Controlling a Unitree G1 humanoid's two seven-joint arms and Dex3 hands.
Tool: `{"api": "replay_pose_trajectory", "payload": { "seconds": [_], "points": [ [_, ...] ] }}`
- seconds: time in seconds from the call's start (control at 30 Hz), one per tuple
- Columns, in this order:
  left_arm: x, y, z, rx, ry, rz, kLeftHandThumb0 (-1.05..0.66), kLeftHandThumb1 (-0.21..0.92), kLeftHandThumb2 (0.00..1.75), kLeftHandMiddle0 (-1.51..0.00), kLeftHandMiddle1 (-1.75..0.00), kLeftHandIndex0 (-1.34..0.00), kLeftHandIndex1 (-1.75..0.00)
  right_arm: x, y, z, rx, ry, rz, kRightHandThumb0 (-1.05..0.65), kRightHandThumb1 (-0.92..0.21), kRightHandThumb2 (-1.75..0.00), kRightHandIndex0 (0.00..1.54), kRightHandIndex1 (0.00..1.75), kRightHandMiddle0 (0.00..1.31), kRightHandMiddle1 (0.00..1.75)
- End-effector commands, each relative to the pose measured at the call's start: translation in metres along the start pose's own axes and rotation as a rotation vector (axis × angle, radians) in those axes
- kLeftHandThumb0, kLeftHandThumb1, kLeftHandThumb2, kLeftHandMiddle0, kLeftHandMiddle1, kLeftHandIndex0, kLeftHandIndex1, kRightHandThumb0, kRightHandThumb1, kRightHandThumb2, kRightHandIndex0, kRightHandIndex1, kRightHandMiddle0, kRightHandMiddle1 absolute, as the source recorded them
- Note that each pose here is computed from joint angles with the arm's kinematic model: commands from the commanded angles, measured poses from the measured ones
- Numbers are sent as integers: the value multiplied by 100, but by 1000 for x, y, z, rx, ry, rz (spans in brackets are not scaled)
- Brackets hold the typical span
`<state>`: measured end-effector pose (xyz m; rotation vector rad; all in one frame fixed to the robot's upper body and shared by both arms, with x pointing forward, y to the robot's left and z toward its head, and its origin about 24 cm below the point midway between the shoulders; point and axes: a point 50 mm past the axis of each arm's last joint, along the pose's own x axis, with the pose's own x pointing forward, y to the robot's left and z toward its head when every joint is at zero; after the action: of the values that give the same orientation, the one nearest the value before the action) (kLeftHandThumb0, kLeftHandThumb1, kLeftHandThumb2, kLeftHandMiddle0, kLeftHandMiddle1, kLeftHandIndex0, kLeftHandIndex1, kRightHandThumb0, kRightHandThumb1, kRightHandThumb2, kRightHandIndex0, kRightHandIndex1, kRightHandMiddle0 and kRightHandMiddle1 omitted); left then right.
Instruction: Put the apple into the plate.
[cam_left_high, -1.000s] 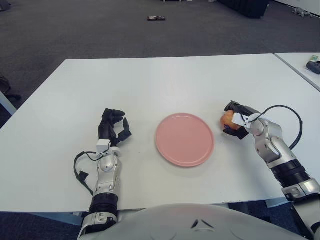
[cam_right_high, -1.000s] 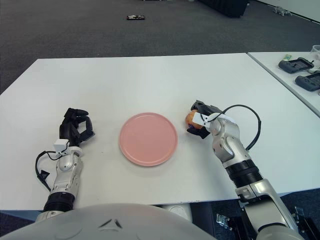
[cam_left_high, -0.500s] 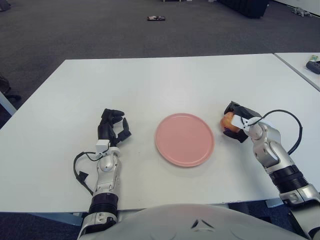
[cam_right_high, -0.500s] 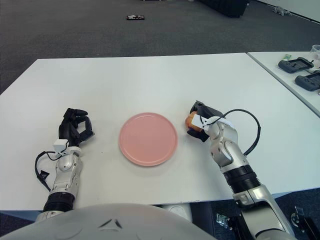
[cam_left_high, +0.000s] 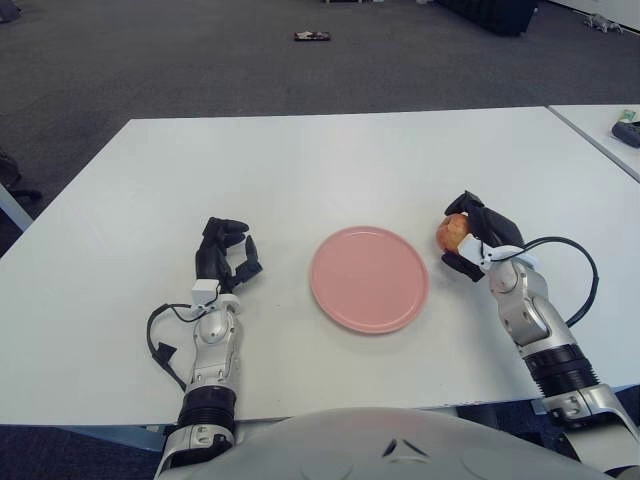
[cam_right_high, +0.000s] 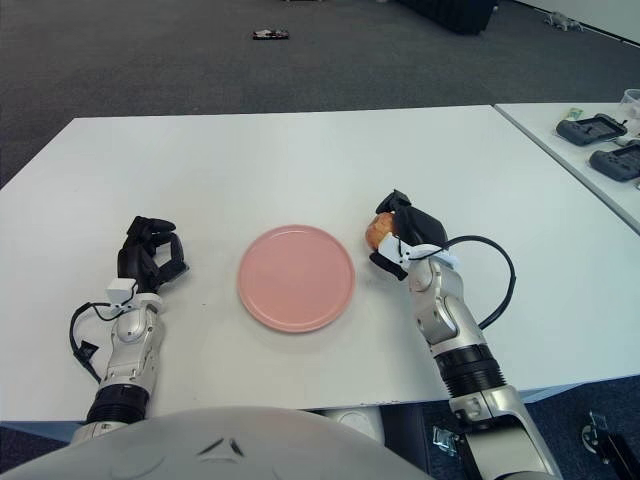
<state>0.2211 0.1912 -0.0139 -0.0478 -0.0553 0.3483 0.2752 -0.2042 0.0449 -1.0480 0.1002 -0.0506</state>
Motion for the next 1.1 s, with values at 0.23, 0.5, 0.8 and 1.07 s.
{"api": "replay_pose_trajectory", "payload": {
  "seconds": [0.23,0.5,0.8,1.07],
  "points": [
    [-12,7,-16,6,80,13,-44,42,120,-80,-175,-52,-175,1,-6,2,186,-62,-207,0,6,-175,88,174,68,175],
    [-11,7,-17,3,82,15,-44,42,120,-80,-175,-52,-175,-2,-7,4,383,-90,-291,0,9,-175,95,164,69,175],
    [-11,7,-17,-2,85,17,-44,44,117,-80,-175,-51,-175,-3,1,19,802,-156,-382,0,9,-175,95,165,69,175],
    [-12,6,-17,7,86,13,-44,44,118,-81,-175,-51,-175,-11,12,38,1173,-253,-345,0,9,-175,96,163,69,175]
  ]
}}
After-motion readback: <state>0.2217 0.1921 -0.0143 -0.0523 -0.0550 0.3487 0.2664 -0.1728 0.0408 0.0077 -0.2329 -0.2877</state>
